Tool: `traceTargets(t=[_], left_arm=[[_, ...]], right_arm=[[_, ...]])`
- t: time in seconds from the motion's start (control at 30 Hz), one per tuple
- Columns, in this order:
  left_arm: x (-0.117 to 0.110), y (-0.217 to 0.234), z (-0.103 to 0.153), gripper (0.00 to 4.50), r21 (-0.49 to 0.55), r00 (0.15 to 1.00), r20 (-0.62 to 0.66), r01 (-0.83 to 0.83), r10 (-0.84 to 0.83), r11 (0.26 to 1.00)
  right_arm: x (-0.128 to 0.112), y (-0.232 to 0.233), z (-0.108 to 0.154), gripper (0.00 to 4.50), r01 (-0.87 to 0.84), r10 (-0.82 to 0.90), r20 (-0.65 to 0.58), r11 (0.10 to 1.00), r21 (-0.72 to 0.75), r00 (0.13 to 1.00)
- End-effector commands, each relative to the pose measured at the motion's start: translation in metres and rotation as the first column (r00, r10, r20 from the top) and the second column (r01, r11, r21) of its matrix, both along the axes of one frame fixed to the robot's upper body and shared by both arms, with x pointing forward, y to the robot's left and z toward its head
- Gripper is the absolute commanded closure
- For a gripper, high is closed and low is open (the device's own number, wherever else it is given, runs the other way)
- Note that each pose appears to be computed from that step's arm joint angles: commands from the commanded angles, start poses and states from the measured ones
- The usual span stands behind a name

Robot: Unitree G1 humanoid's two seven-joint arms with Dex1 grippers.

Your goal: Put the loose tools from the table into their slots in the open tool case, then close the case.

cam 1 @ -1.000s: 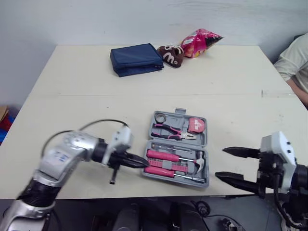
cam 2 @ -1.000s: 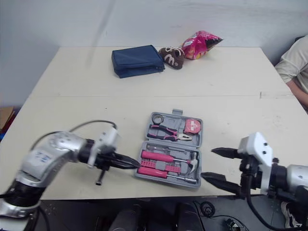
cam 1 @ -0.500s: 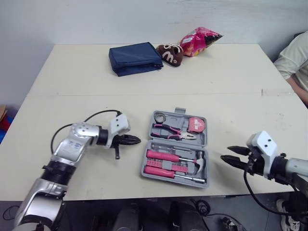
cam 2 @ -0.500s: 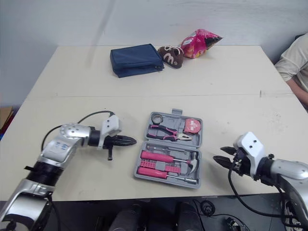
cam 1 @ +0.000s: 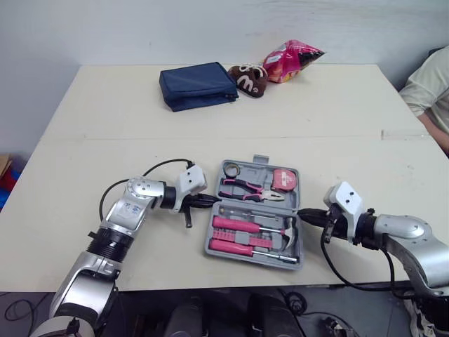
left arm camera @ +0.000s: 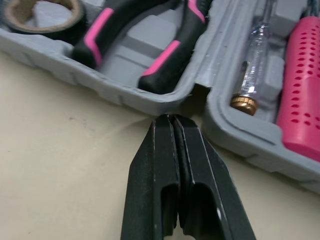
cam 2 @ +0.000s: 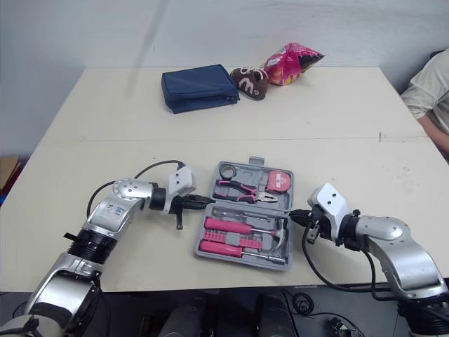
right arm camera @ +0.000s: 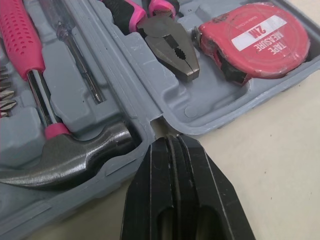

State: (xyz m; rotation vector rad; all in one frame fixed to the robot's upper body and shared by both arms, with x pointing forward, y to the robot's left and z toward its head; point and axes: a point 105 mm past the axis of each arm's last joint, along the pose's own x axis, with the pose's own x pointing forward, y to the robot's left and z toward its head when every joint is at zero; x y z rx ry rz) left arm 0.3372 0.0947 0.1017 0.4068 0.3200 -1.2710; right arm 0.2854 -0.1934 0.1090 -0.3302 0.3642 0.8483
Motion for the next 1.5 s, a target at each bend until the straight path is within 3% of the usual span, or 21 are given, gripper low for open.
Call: traceTargets(t=[0.03,0.27,0.4,0.5,0.73,0.77,0.93,1.13,1.2,1.3,1.47,1.5], left_arm=[[-0.016,-0.016,0.000,4.50,-0.021,0.997,-0.005,0.080,-0.080,0.997],[-0.021,-0.005,-0.010,4.50,0.019,1.000,-0.020,0.022,-0.022,1.000],[-0.012,0.030,-0.004,4.50,0.055,0.991,-0.023,-0.132,0.133,0.990],[-0.018,0.046,0.010,3.66,0.028,0.978,-0.073,-0.191,0.193,0.981],[-0.006,0.046,0.037,0.44,-0.067,0.863,-0.295,-0.447,0.410,0.892],[-0.004,0.041,0.040,0.04,-0.079,0.844,-0.328,-0.471,0.423,0.879],[0.006,0.024,0.041,0.04,-0.082,0.767,-0.429,-0.558,0.476,0.826],[0.010,0.009,0.032,0.04,-0.069,0.749,-0.456,-0.569,0.482,0.819],[0.011,0.007,0.032,0.57,-0.076,0.739,-0.472,-0.578,0.481,0.813],[0.009,0.003,0.032,1.73,-0.092,0.746,-0.482,-0.565,0.461,0.820],[0.003,-0.006,0.025,4.04,-0.062,0.765,-0.472,-0.525,0.438,0.849],[0.003,-0.007,0.025,4.50,-0.062,0.767,-0.472,-0.520,0.434,0.852]], right_arm=[[0.004,0.007,0.008,4.42,-0.040,0.040,0.037,0.999,0.015,0.999],[0.014,0.003,0.008,4.42,-0.037,0.038,0.054,0.999,-0.026,0.998],[0.007,-0.014,0.015,4.42,-0.010,0.016,0.054,0.994,-0.106,0.998],[0.000,-0.018,0.027,3.48,-0.003,0.007,0.033,0.995,-0.103,0.999],[0.014,-0.019,0.047,0.00,0.197,-0.190,-0.110,0.979,0.054,0.976],[0.017,-0.018,0.047,0.00,0.218,-0.209,-0.129,0.974,0.055,0.969],[0.036,-0.005,0.047,0.00,0.338,-0.301,-0.235,0.931,0.137,0.924],[0.054,0.004,0.040,0.00,0.435,-0.378,-0.303,0.889,0.146,0.875],[0.054,0.008,0.039,0.00,0.434,-0.377,-0.308,0.889,0.142,0.873],[0.057,0.013,0.038,0.84,0.439,-0.374,-0.324,0.884,0.158,0.869],[0.059,0.010,0.036,3.36,0.480,-0.417,-0.326,0.865,0.142,0.848],[0.059,0.010,0.036,4.05,0.483,-0.419,-0.327,0.864,0.142,0.847]])
